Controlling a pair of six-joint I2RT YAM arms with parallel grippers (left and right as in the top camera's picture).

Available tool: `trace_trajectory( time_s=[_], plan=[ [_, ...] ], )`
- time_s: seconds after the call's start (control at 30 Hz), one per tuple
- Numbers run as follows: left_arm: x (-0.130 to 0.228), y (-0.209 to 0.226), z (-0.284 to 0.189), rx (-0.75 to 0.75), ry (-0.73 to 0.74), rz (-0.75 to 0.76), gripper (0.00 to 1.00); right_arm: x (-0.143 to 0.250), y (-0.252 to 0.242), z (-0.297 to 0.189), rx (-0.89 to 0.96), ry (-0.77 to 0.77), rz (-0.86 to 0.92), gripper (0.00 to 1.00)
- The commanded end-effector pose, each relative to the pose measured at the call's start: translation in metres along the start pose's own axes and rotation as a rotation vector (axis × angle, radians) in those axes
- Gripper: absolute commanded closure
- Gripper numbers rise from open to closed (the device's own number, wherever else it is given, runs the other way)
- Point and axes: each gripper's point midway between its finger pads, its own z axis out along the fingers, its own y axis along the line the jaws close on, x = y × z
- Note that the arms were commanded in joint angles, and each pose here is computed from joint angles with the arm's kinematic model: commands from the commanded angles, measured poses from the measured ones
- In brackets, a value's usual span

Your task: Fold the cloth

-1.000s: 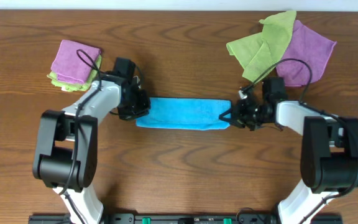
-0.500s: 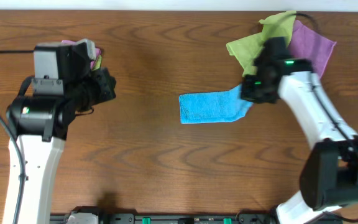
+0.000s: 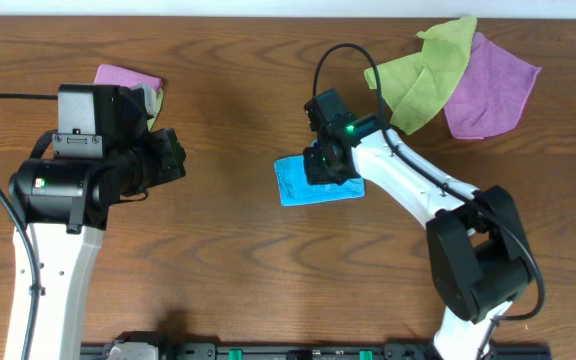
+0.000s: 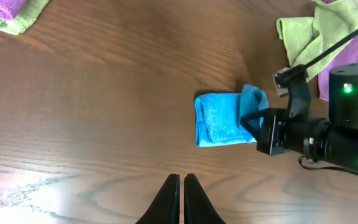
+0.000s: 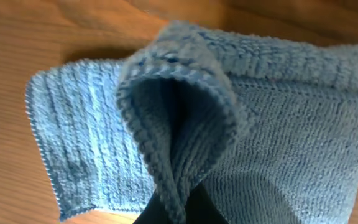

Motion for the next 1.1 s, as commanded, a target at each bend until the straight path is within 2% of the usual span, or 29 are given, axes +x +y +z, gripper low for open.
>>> trace_trajectory(
  time_s=[0.0,0.1,0.17,0.23,0.3,0.4,0.53,0.57,0.63,0.7,0.8,0.97,1.07],
  plan=[
    [0.002,0.003,0.002,-0.012,0.007,0.017,0.94,0.003,0.021,0.001,-0.050,0.003,-0.016,0.98],
    [0.005,0.005,0.005,-0.016,0.018,0.014,0.94,0.007,0.032,0.000,-0.068,0.008,-0.039,0.96],
    [0.007,0.007,0.007,-0.018,0.025,0.011,0.94,0.009,0.038,0.000,-0.072,0.008,-0.054,0.82],
    [0.008,0.008,0.008,-0.020,0.030,0.010,0.94,0.010,0.045,0.000,-0.088,0.004,-0.067,0.76],
    [0.008,0.008,0.010,-0.021,0.034,0.008,0.94,0.013,0.069,-0.002,-0.190,0.012,-0.089,0.67],
    [0.008,0.009,0.011,-0.023,0.039,0.007,0.94,0.017,0.101,-0.010,-0.360,0.037,-0.119,0.59],
    [0.008,0.009,0.011,-0.024,0.042,0.020,0.94,0.025,0.117,-0.019,-0.472,0.083,-0.133,0.64],
    [0.008,0.010,0.012,-0.028,0.042,0.028,0.94,0.023,0.114,-0.019,-0.470,0.078,-0.142,0.71],
    [0.008,0.012,0.014,-0.039,0.046,0.030,0.94,0.017,0.107,-0.023,-0.468,0.065,-0.123,0.98],
    [0.011,0.017,0.019,-0.053,0.059,0.025,0.94,0.005,0.094,-0.029,-0.456,0.034,-0.095,0.98],
    [0.023,0.028,0.042,-0.063,0.105,0.007,0.90,-0.015,0.045,-0.038,-0.315,-0.029,-0.002,0.99],
    [0.061,0.029,0.102,0.095,0.211,-0.087,0.64,-0.018,-0.031,-0.038,-0.090,-0.024,0.136,0.98],
    [0.076,0.030,0.131,0.163,0.244,-0.157,0.54,-0.019,-0.060,-0.038,-0.002,-0.028,0.196,0.98]
  ],
)
